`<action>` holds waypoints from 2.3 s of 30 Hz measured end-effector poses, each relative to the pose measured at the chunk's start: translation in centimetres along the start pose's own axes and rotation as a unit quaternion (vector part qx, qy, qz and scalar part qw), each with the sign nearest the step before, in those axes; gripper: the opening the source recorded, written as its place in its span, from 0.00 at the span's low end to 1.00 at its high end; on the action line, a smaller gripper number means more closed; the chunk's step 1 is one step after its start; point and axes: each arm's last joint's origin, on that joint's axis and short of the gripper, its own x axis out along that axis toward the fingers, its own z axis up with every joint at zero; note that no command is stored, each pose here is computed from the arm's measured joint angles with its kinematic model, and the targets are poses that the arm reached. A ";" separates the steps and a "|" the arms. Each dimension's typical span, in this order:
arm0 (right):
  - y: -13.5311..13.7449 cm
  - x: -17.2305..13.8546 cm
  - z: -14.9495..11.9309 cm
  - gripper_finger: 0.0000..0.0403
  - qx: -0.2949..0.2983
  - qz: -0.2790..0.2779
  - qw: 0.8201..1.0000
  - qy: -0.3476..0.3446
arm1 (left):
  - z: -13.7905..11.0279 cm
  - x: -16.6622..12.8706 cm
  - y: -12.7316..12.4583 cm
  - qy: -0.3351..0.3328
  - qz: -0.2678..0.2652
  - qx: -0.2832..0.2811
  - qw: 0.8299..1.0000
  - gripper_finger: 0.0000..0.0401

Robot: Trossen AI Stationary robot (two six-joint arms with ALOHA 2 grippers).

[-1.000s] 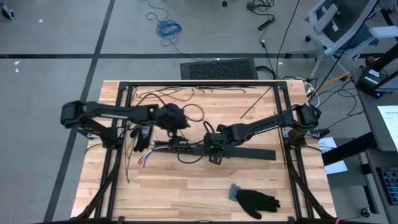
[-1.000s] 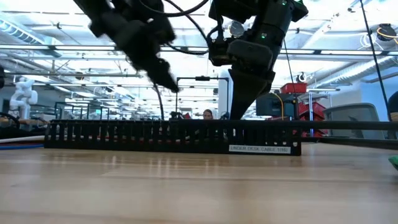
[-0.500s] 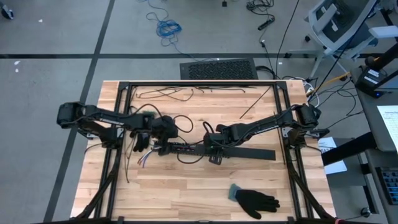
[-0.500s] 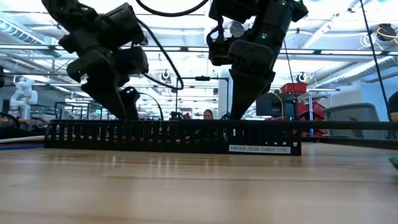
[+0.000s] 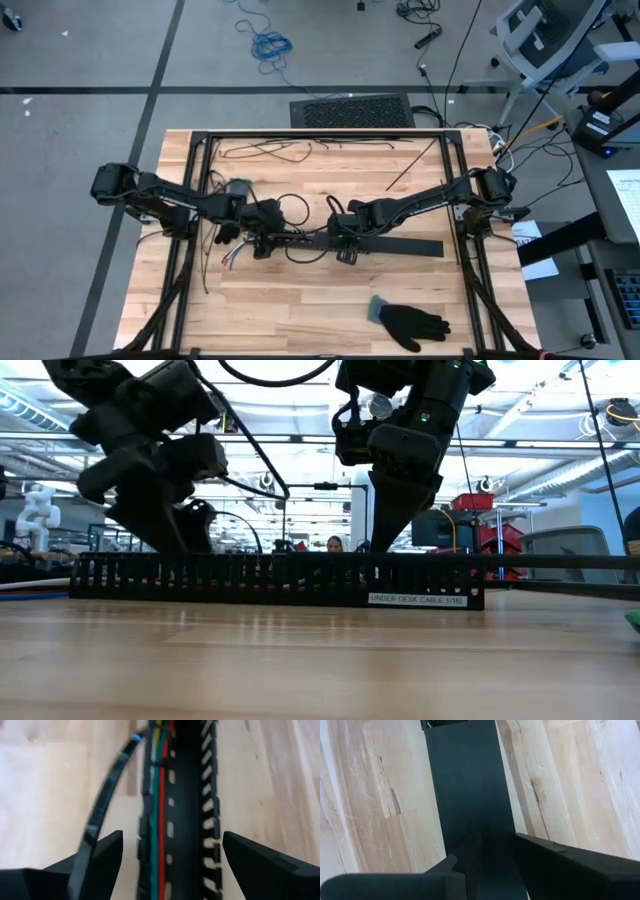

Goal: Ziptie cables
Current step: Close the cable duct with the cable duct cover

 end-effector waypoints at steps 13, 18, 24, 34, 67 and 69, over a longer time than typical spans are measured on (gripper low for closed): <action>0.0 0.0 0.0 0.27 0.000 -0.001 1.000 0.000 | -0.6 3.4 -0.3 0.016 -0.013 -0.017 1.000 0.83; 0.0 0.0 0.0 0.27 0.000 -0.001 1.000 -0.001 | -0.6 3.8 -0.4 0.012 0.001 -0.014 1.000 0.83; 0.0 0.0 0.0 0.27 0.000 -0.001 1.000 -0.001 | -0.3 3.9 -0.3 -0.008 0.012 -0.010 1.000 0.80; 0.0 0.0 0.0 0.27 0.002 -0.002 1.000 -0.002 | -0.3 3.9 -0.3 -0.007 0.016 -0.008 1.000 0.63; 1.1 3.5 1.5 0.27 -0.014 0.031 0.997 -0.062 | -0.2 3.9 -0.3 -0.015 0.013 -0.011 1.000 0.61; 1.0 3.7 1.7 0.27 -0.012 0.035 0.997 -0.068 | -0.2 3.9 -0.3 -0.015 0.013 -0.011 1.000 0.61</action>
